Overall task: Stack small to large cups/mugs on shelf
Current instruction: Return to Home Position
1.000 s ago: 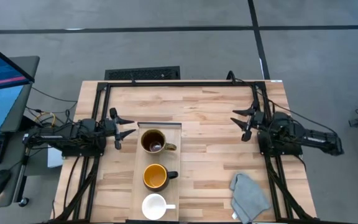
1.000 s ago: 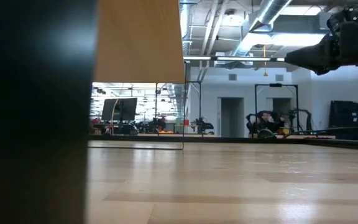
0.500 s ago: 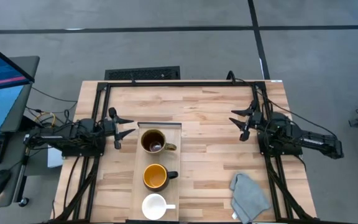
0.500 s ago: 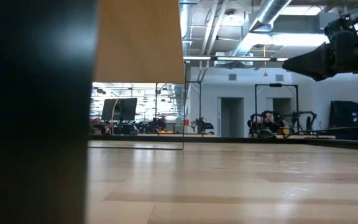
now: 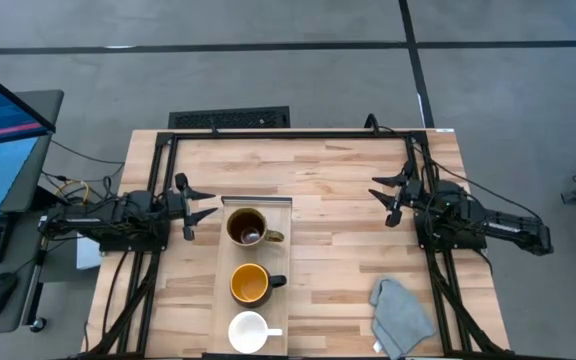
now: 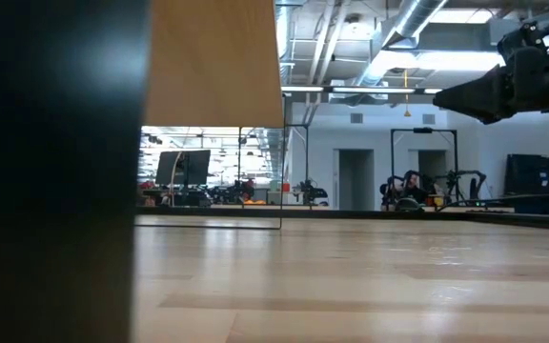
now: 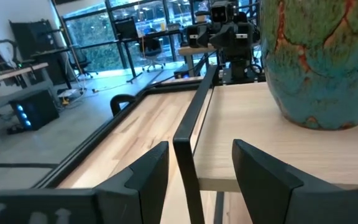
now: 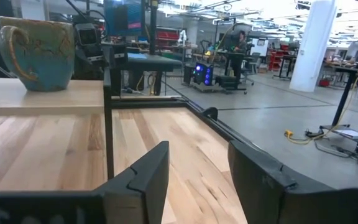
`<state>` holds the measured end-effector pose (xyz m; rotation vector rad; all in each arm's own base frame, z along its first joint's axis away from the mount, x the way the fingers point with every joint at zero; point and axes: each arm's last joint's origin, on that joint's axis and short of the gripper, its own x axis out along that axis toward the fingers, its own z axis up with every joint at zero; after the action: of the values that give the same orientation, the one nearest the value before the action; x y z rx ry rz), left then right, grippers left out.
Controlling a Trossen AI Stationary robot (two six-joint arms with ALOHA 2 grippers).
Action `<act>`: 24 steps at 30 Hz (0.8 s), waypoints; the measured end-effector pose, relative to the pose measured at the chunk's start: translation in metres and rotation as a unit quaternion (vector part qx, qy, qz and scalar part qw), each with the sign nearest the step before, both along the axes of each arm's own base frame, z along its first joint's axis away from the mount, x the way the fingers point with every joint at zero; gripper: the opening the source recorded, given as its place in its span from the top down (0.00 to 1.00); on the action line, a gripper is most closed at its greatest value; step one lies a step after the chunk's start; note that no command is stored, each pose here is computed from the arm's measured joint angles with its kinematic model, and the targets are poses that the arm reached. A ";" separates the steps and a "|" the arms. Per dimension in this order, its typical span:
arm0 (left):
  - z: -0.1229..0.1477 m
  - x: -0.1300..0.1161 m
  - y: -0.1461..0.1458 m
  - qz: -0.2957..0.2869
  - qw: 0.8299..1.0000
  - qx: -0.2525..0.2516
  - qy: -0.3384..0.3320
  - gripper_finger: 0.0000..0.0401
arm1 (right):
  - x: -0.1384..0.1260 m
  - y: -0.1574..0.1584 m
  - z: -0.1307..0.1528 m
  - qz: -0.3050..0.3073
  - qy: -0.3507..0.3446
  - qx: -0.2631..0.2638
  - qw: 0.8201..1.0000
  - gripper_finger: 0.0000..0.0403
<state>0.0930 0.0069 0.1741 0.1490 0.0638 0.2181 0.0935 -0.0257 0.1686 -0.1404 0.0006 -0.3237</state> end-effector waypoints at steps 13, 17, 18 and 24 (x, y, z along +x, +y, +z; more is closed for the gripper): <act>0.000 0.000 0.000 0.001 1.000 -0.009 0.001 0.58 | 0.000 0.000 0.000 0.000 0.000 0.000 1.000 0.54; 0.000 0.000 0.000 0.001 1.000 -0.009 0.001 0.58 | 0.000 0.000 0.000 0.000 0.000 0.000 1.000 0.54; 0.000 0.000 0.000 0.001 1.000 -0.009 0.001 0.58 | 0.000 0.000 0.000 0.000 0.000 0.000 1.000 0.53; 0.000 0.000 0.000 0.001 1.000 -0.009 0.001 0.58 | 0.000 0.000 0.000 0.000 0.000 0.000 1.000 0.53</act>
<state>0.0928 0.0069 0.1739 0.1323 0.0683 0.2190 0.0935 -0.0257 0.1685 -0.1400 0.0016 -0.3240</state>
